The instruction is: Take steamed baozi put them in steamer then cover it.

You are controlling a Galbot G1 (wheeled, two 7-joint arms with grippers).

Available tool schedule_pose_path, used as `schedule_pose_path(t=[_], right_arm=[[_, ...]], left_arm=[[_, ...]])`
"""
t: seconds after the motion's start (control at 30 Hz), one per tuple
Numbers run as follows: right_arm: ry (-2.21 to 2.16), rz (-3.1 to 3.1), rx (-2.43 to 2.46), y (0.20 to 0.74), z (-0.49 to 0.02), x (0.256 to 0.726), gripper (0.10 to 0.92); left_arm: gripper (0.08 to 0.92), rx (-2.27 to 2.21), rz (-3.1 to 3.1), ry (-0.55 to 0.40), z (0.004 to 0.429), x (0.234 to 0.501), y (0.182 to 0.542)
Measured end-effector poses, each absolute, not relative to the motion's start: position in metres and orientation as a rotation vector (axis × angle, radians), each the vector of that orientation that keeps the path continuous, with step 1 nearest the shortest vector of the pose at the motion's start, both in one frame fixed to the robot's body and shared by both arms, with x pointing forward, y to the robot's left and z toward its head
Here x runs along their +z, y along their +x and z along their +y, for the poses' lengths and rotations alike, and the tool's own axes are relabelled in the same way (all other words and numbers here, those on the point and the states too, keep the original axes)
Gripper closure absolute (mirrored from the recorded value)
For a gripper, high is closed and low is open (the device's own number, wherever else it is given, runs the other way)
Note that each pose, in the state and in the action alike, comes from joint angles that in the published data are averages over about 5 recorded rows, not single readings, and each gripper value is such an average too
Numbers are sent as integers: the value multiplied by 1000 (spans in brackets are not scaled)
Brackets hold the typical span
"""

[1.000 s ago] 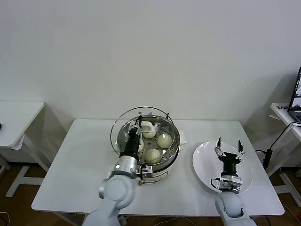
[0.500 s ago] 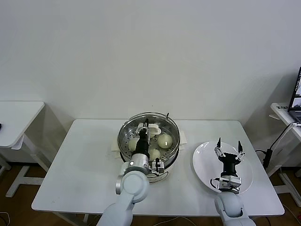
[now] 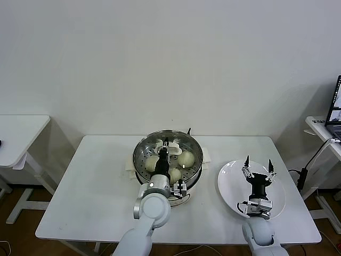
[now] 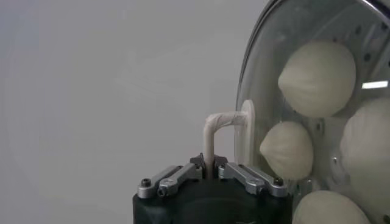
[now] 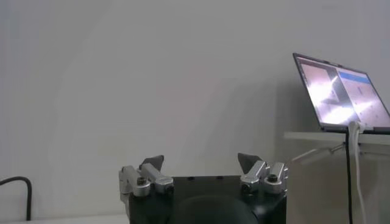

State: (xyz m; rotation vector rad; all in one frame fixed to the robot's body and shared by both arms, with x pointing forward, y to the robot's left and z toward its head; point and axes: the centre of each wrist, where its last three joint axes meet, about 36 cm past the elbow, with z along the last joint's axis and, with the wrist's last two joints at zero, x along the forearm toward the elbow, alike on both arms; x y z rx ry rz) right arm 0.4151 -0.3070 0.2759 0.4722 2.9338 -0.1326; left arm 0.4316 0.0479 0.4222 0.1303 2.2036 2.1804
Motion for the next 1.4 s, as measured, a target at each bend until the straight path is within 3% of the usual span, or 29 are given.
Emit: schedule_pose_path(t=[0.17, 0.53, 0.83, 1.0, 1.17, 1.4], right_arm=[[473, 2936, -135, 414, -308, 275, 200], [470, 2937, -137, 414, -308, 274, 200], [461, 2933, -133, 417, -305, 276, 200], [444, 2942, -136, 415, -305, 275, 200], [386, 2981, -120, 408, -304, 275, 200], [305, 3070, -73, 395, -298, 276, 200]], left_arm=[[747, 2185, 2204, 150, 48, 422, 428], [436, 2139, 2214, 178, 49, 433, 409], [198, 2037, 2258, 222, 66, 456, 371], [177, 1893, 2339, 204, 90, 478, 355], [177, 1645, 2493, 119, 128, 498, 360], [177, 1278, 2766, 64, 201, 488, 395]])
